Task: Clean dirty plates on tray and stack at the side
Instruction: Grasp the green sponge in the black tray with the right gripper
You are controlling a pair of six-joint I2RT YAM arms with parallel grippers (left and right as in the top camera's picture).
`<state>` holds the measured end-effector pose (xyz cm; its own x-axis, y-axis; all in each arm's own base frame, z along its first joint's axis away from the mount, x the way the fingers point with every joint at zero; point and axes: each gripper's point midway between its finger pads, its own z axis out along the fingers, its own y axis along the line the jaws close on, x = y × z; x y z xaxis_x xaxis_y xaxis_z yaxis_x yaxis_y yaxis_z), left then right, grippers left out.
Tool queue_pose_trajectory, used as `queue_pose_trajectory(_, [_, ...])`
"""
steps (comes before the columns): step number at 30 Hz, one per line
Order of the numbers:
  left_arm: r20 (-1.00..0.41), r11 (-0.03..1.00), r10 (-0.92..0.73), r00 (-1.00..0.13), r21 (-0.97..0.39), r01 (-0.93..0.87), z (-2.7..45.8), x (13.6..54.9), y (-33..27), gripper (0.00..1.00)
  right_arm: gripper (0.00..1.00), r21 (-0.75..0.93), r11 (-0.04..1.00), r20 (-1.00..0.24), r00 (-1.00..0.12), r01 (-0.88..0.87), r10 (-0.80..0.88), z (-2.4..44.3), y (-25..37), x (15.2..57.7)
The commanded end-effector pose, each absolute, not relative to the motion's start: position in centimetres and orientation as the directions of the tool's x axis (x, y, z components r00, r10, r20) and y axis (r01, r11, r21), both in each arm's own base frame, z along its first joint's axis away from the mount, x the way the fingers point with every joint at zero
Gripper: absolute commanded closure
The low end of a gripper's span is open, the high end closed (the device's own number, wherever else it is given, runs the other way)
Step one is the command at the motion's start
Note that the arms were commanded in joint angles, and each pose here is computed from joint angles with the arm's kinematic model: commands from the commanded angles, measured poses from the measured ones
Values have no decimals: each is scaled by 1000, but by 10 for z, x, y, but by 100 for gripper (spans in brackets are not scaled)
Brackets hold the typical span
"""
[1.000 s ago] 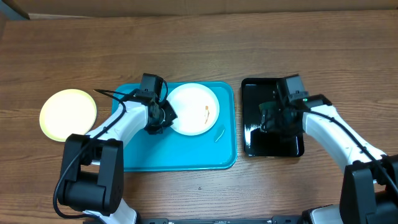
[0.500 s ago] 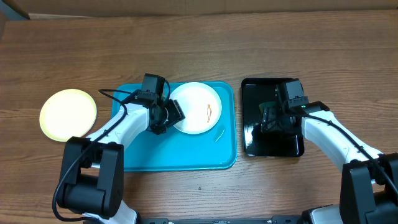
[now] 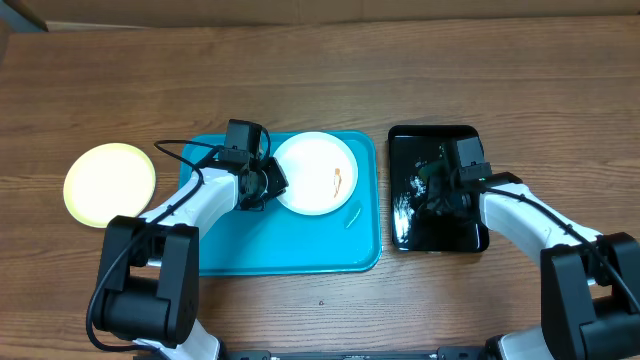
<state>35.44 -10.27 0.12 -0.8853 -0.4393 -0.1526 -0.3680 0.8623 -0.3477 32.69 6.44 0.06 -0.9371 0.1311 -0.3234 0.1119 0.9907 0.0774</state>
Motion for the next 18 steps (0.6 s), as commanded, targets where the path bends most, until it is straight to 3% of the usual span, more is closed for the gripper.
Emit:
queue_pose_trajectory(1, [-84, 894, -425, -901, -197, -403, -43, 322, -81, 83, 69, 88, 991, -259, -958, 104, 124, -9, 69, 316])
queue_pose_trajectory(2, [-85, 894, -423, -902, -198, -401, -43, 322, -82, 78, 34, 90, 991, -264, -957, 103, 124, -3, 70, 320])
queue_pose_trajectory(3, [-86, 894, -423, -902, -198, -401, -43, 322, -82, 70, 15, 92, 990, -269, -955, 103, 124, 4, 71, 325])
queue_pose_trajectory(4, [-86, 894, -424, -902, -199, -401, -43, 322, -82, 67, 9, 95, 990, -278, -952, 102, 125, 14, 72, 331])
queue_pose_trajectory(10, [-87, 894, -424, -902, -200, -401, -43, 322, -82, 67, 4, 100, 991, -337, -933, 94, 123, 44, 75, 358])
queue_pose_trajectory(16, [-89, 894, -424, -901, -201, -401, -43, 323, -82, 62, 5, 61, 992, -330, -936, 108, 122, 16, 69, 356])
queue_pose_trajectory(18, [-91, 894, -424, -901, -202, -400, -43, 323, -82, 73, 10, 58, 992, -317, -941, 109, 121, 2, 68, 354])
